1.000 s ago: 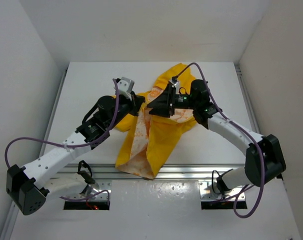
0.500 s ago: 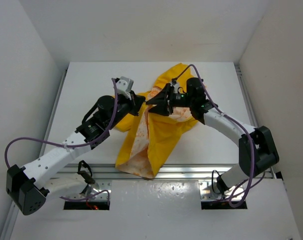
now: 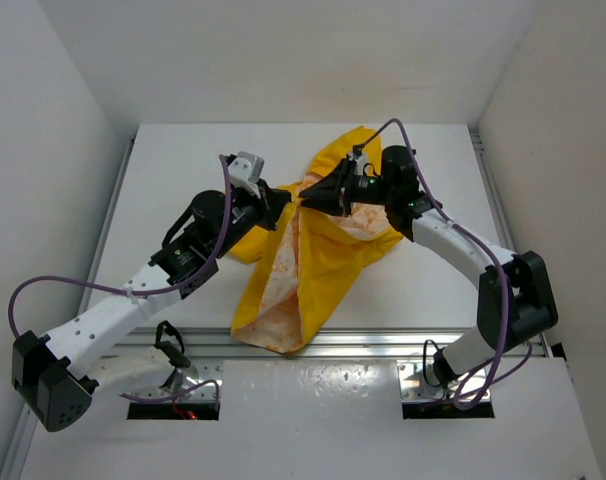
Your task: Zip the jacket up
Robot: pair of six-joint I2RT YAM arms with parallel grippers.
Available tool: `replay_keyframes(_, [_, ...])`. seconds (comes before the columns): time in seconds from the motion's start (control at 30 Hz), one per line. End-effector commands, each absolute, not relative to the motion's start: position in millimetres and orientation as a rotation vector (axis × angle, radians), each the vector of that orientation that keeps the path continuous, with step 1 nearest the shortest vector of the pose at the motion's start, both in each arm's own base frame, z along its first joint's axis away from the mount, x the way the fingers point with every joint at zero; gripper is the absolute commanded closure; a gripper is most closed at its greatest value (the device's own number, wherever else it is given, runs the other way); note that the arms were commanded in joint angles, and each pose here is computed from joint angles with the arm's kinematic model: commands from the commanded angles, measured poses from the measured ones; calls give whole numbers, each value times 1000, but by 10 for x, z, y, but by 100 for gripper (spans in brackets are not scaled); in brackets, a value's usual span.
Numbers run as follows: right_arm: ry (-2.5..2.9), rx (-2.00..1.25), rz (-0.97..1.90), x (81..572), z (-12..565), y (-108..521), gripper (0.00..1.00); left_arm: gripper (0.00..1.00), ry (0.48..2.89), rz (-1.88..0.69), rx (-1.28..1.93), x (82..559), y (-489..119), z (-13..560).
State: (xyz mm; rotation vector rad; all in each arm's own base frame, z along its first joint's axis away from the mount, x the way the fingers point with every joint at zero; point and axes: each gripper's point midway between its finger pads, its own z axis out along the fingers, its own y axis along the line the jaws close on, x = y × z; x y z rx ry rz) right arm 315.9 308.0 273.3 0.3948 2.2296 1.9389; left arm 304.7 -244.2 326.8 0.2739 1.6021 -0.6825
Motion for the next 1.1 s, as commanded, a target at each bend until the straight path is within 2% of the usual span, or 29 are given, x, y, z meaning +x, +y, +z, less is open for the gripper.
replay_keyframes(0.0, [2143,331,1973,3215,3016,3108,71,100,1516,-726,251,3016,-2412,3532])
replay_keyframes(0.4, [2092,240,1997,3157,3124,3166,83,100,1554,-774,292,2964,-2536,3397])
replay_keyframes(0.57, [2042,157,2005,3095,3197,3168,100,100,1565,-786,295,2967,-2563,3364])
replay_keyframes(0.83, [1966,-147,2014,2671,3184,3072,100,100,1615,-754,229,3124,-2440,3188])
replay_keyframes(1.07, [1957,-374,2018,2324,3170,2920,100,100,1651,-856,203,3183,-2451,3047])
